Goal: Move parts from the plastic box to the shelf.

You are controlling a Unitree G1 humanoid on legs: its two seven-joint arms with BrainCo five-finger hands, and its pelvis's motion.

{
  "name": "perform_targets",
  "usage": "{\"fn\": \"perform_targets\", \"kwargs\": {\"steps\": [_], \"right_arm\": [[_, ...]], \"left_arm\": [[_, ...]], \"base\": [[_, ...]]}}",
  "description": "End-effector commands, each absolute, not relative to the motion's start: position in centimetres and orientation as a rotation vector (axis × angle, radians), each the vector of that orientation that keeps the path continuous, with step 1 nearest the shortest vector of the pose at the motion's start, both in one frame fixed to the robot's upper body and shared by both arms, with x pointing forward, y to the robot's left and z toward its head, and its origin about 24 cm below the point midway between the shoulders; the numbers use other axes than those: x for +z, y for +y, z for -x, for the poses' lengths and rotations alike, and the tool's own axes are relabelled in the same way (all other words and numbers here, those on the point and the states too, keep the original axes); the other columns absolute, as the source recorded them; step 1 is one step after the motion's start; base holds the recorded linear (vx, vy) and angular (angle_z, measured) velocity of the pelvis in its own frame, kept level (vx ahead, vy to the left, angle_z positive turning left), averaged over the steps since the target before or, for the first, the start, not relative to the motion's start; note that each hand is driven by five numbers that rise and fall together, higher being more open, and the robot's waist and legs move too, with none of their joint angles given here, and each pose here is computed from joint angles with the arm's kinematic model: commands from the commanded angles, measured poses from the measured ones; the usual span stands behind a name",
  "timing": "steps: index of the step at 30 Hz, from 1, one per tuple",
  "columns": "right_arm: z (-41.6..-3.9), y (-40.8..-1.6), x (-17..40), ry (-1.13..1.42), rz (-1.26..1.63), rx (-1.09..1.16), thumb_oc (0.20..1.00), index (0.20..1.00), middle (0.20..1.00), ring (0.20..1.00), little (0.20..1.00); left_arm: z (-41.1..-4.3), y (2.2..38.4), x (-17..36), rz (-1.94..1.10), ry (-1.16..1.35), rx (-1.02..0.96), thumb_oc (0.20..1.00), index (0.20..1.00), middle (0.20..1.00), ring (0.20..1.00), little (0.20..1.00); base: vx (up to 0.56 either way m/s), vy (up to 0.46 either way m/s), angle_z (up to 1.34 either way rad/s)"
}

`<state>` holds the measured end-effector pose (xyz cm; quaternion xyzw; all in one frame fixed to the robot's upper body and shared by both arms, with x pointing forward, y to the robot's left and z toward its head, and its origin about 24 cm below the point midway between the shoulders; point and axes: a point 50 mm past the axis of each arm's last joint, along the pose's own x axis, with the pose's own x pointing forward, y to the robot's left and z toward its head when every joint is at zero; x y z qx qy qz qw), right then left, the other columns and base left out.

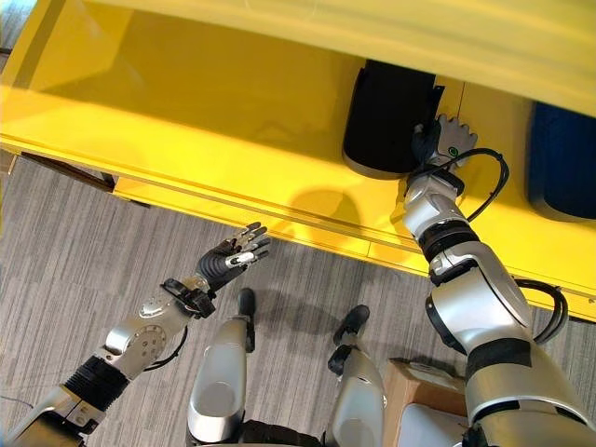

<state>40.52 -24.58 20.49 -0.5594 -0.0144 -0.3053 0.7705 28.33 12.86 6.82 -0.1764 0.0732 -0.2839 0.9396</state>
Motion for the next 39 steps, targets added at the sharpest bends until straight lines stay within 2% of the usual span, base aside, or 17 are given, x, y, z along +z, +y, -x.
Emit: {"fn": "perform_targets", "kwargs": {"steps": [1,9,10,11,22,30,36,39], "right_arm": [[-40.0,-26.3,27.9,-0.189,1.244,-0.846,0.200,0.200,0.200,0.200,0.200],[-39.9,-26.5,28.5,-0.205,1.257,-0.861,0.200,0.200,0.200,0.200,0.200],[-39.8,-26.7,28.5,-0.197,1.256,-0.870,0.523,0.523,0.523,0.523,0.523],[-39.8,-26.8,28.4,-0.200,1.210,-0.871,1.000,1.000,1.000,1.000,1.000],[-39.7,-26.3,28.0,-0.255,1.065,-0.912,1.000,1.000,1.000,1.000,1.000],[-39.9,-25.5,27.5,-0.278,0.995,-0.859,1.000,1.000,1.000,1.000,1.000],[-39.8,-23.6,27.9,-0.437,0.747,-0.766,1.000,1.000,1.000,1.000,1.000],[-38.3,-21.0,27.5,-0.582,0.507,-0.604,1.000,1.000,1.000,1.000,1.000]], "left_arm": [[-27.1,11.1,8.3,0.414,0.077,-0.686,1.000,1.000,1.000,1.000,1.000],[-27.0,11.0,8.1,0.430,0.094,-0.718,1.000,1.000,1.000,1.000,1.000],[-26.9,10.9,8.1,0.428,0.096,-0.732,1.000,1.000,1.000,1.000,1.000],[-26.8,10.9,8.1,0.433,0.090,-0.746,1.000,1.000,1.000,1.000,1.000],[-26.9,10.3,8.5,0.485,0.081,-0.734,1.000,1.000,1.000,1.000,1.000],[-26.8,10.1,8.3,0.487,0.084,-0.734,1.000,1.000,1.000,1.000,1.000],[-26.6,10.0,8.3,0.498,0.074,-0.720,1.000,1.000,1.000,1.000,1.000],[-26.2,10.2,8.1,0.539,0.057,-0.689,1.000,1.000,1.000,1.000,1.000]], "base": [[0.00,0.000,0.00],[0.00,0.000,0.00],[0.00,0.000,0.00],[0.00,0.000,0.00],[0.00,0.000,0.00],[0.00,0.000,0.00],[0.00,0.000,0.00],[0.04,0.046,-0.03]]}}
